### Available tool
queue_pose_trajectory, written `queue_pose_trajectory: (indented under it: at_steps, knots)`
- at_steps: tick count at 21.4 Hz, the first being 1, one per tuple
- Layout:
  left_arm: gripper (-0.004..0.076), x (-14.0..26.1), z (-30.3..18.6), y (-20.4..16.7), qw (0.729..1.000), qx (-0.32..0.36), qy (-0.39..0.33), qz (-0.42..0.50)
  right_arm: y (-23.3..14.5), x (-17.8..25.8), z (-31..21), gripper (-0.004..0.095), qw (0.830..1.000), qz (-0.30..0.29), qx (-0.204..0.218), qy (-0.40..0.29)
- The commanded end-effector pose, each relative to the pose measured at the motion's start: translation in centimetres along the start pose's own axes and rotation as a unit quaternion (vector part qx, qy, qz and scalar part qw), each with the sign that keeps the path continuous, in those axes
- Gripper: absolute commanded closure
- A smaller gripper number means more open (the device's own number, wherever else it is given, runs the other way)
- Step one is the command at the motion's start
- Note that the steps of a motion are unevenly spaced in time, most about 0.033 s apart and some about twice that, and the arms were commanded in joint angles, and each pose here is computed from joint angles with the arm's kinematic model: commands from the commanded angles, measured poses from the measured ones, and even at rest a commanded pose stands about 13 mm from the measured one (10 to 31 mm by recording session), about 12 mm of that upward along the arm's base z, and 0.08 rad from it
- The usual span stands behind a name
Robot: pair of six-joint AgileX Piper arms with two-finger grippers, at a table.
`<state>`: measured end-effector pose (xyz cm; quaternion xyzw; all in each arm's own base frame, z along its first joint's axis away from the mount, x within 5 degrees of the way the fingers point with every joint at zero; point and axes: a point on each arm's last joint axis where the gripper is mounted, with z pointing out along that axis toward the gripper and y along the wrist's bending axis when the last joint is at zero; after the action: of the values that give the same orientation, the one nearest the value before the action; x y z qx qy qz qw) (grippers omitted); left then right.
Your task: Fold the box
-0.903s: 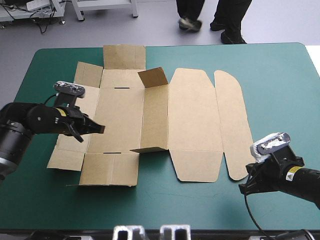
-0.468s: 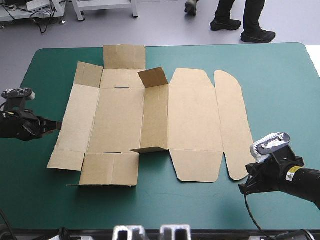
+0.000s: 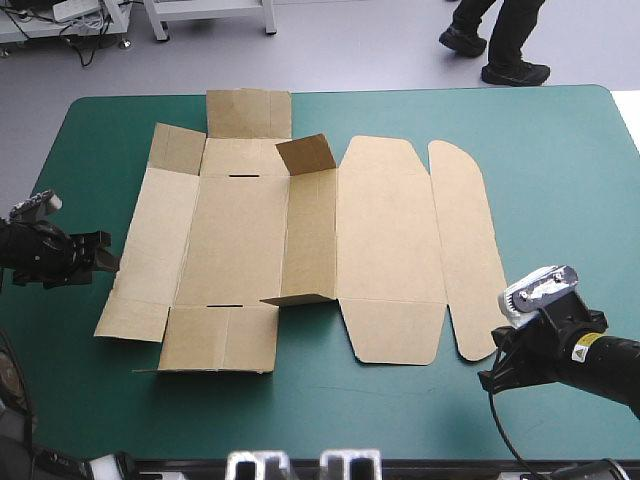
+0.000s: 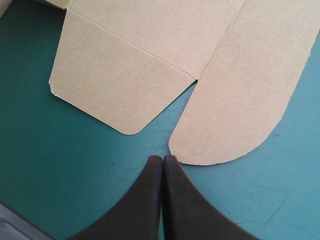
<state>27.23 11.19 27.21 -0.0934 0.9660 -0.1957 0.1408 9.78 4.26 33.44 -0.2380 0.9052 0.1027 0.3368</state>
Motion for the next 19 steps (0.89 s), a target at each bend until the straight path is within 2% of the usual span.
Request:
queue_pose_trajectory:
  at_steps: [1, 4, 8, 12, 19]
  knots:
    - [0.0216, -1.0, 0.0, -0.6, 0.998, 0.058, 0.003, 0.022, 0.0, -0.9, -0.4, 0.0928, 0.999, -0.004, 0.001, -0.034]
    - [0.0216, -2.0, 1.3, -0.2, 0.994, 0.096, -0.002, 0.046, 0.0, -0.9, -0.4, 0.0928, 0.999, -0.004, 0.001, -0.034]
    - [0.0216, -2.9, 3.5, 1.5, 0.992, 0.097, 0.026, 0.070, 0.2, -1.0, -0.4, 0.0928, 0.999, 0.001, -0.008, -0.036]
    - [0.0217, -3.8, 5.5, 2.3, 0.990, 0.133, 0.032, 0.042, 0.4, -1.0, -0.4, 0.0928, 0.999, 0.011, -0.022, -0.039]
    - [0.0285, -4.0, 7.5, -0.7, 0.986, 0.144, 0.068, 0.056, 0.6, -1.1, -0.5, 0.0928, 0.998, 0.016, -0.032, -0.042]
